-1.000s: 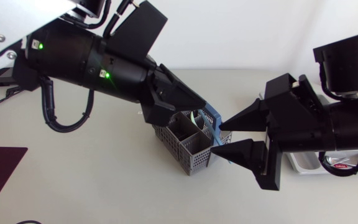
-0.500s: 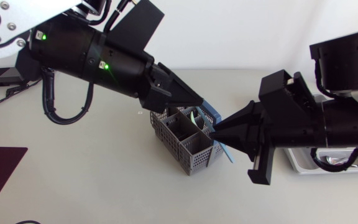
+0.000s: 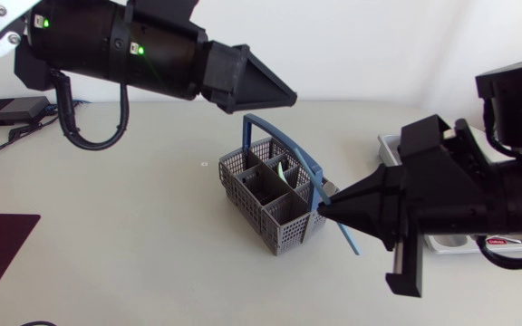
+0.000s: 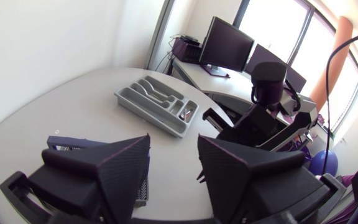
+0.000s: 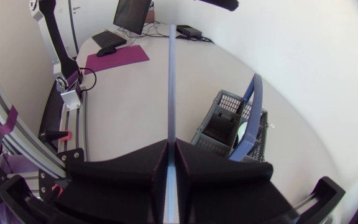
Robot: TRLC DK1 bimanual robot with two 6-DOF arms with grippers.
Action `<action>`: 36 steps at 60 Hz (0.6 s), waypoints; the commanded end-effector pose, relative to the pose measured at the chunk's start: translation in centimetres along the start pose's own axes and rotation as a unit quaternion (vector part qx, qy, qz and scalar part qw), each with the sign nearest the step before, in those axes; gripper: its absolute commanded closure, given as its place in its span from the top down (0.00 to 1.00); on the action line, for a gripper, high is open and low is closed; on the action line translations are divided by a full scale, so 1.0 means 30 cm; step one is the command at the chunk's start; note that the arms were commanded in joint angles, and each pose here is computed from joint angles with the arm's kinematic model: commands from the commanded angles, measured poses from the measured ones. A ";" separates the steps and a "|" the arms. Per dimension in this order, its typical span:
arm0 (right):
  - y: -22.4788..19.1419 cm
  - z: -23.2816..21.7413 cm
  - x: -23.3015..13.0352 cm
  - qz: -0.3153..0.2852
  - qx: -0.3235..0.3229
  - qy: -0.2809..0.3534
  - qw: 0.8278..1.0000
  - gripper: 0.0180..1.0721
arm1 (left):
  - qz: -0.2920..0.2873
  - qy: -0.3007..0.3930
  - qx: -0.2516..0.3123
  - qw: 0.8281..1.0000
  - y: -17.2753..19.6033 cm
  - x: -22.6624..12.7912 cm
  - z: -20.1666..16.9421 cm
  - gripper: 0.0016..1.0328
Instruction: Sort the cutlery from the basket into the organizer compartments.
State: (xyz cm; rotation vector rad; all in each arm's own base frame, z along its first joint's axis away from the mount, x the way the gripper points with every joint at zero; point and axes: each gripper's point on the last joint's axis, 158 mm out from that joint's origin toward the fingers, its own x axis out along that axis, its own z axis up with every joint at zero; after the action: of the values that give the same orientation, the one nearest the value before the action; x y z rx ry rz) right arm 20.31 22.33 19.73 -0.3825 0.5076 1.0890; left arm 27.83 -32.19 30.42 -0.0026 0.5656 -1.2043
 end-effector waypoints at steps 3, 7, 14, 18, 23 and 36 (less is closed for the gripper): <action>-0.012 -0.051 -0.037 -0.012 0.021 0.007 1.000 0.06 | 0.032 -0.041 -0.021 0.998 0.065 -0.058 0.080 0.78; -0.039 -0.060 -0.070 -0.029 0.029 0.005 0.999 0.06 | 0.062 -0.052 -0.017 0.997 0.106 -0.073 0.092 0.81; -0.135 -0.094 -0.134 -0.075 0.057 0.004 0.996 0.06 | 0.124 -0.042 0.004 0.991 0.183 -0.068 0.048 0.81; -0.217 -0.125 -0.171 -0.110 0.079 0.005 0.991 0.06 | 0.140 -0.030 0.012 0.990 0.205 -0.059 0.013 0.81; -0.338 -0.190 -0.211 -0.152 0.115 0.016 0.982 0.06 | 0.186 -0.002 0.029 0.982 0.268 -0.045 -0.062 0.81; -0.727 -0.464 -0.308 -0.260 0.234 0.051 0.935 0.06 | 0.241 0.059 0.040 0.968 0.370 -0.033 -0.239 0.81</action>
State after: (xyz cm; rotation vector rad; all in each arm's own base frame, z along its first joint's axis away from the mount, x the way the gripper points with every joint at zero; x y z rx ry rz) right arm 31.69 2.51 16.47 -0.1645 0.6444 0.4825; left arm 34.83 -25.59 23.35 0.2068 0.5585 -0.7579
